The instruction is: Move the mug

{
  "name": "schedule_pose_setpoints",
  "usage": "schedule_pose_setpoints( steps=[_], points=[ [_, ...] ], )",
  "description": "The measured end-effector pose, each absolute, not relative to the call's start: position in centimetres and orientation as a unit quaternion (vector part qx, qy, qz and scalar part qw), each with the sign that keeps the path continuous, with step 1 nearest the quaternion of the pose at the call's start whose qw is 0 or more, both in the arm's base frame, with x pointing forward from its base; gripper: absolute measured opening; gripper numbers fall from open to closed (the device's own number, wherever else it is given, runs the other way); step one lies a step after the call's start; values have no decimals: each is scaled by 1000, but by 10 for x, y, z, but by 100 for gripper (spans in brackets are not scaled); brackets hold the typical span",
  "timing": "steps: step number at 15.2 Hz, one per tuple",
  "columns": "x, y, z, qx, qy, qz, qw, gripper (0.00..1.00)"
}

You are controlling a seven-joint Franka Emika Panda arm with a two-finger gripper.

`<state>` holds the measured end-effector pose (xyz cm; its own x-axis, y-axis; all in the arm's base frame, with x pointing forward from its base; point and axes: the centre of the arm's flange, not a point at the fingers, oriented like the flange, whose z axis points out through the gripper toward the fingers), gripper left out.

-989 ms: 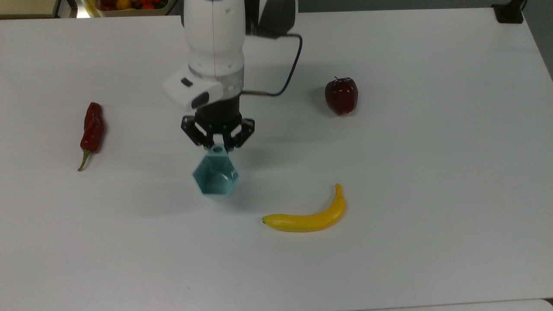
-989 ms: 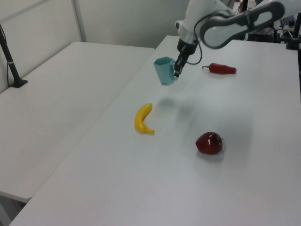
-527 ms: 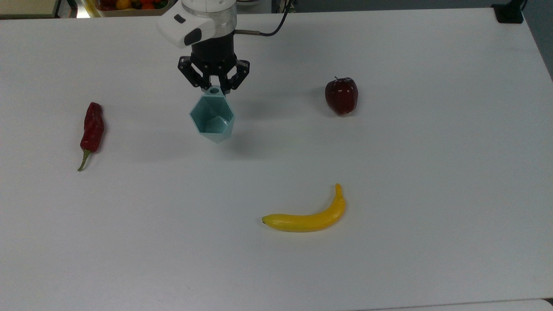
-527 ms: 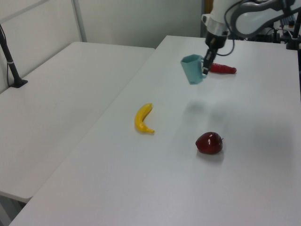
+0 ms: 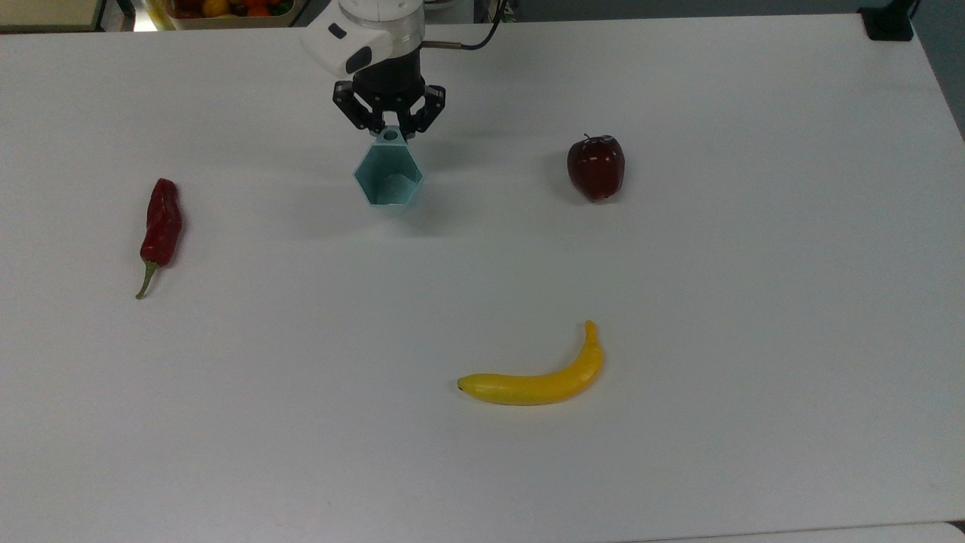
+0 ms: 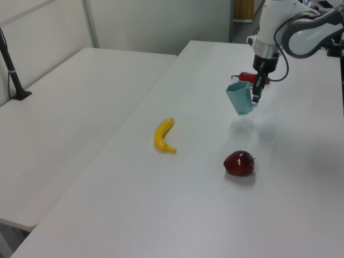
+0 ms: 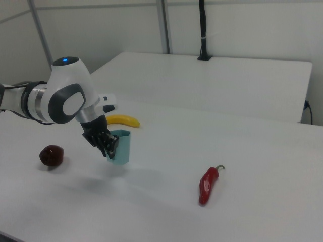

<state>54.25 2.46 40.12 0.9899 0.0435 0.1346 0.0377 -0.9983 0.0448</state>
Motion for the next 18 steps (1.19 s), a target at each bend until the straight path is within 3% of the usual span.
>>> schedule_pose_setpoints(
  steps=[6, 11, 14, 17, 18],
  points=[
    [547, 34, 368, 997, 30, 64, 21, 24],
    [547, 34, 366, 997, 30, 62, 21, 29],
    [538, 36, 361, 999, 32, 21, 24, 51],
    [534, 40, 370, 999, 34, -12, 28, 82],
    [535, 43, 379, 999, 37, -20, 29, 84]
  ],
)
